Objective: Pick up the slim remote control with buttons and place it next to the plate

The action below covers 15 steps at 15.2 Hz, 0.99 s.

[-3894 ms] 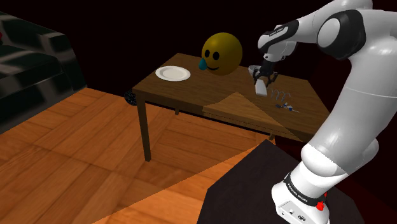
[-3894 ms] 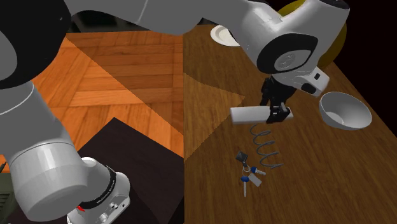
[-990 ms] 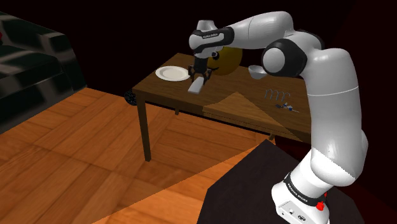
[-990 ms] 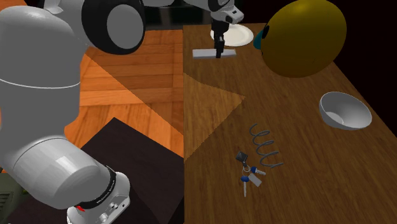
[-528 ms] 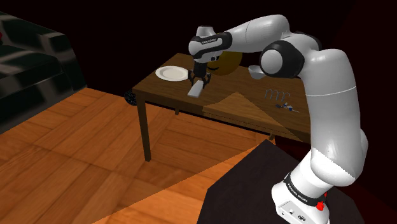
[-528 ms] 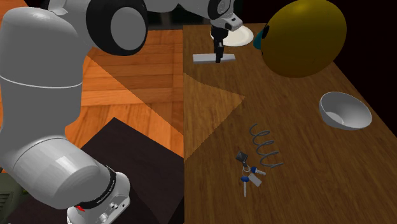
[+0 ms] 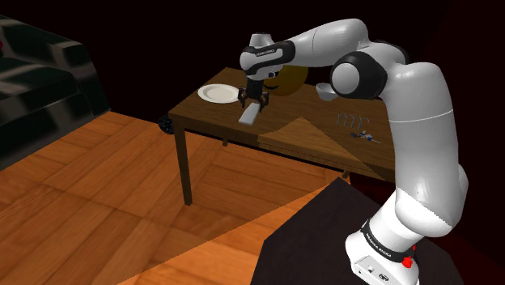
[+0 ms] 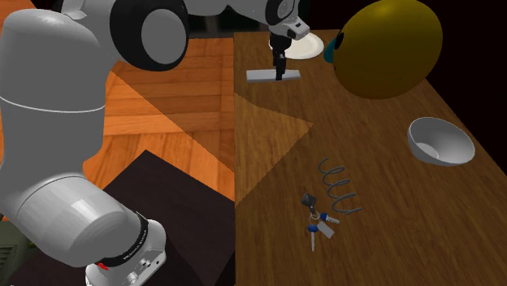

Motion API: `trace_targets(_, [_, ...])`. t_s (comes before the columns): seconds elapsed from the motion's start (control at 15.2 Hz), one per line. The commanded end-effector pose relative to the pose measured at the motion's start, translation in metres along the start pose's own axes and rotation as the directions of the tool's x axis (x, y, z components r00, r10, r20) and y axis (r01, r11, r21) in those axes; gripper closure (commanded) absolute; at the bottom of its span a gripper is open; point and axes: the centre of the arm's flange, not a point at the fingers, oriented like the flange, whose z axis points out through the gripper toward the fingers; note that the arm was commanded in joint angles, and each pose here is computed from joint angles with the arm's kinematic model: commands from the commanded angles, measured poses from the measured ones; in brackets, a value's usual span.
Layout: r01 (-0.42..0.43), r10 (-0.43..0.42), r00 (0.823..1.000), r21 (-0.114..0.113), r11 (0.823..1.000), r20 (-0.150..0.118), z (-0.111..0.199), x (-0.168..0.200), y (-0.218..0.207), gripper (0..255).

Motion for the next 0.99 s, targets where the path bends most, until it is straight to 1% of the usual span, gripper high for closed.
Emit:
trace_targets(0.0, [0.000, 0.000, 1.000, 0.000, 1.000, 0.000, 0.000, 0.000, 0.000, 0])
trace_targets(0.13, [0.000, 0.000, 1.000, 0.000, 1.000, 0.000, 0.000, 0.000, 0.000, 0])
trace_targets(0.4, [0.000, 0.000, 1.000, 0.000, 1.000, 0.000, -0.050, 0.000, 0.000, 0])
trace_targets(0.92, [0.000, 0.000, 1.000, 0.000, 1.000, 0.000, -0.050, 0.000, 0.000, 0])
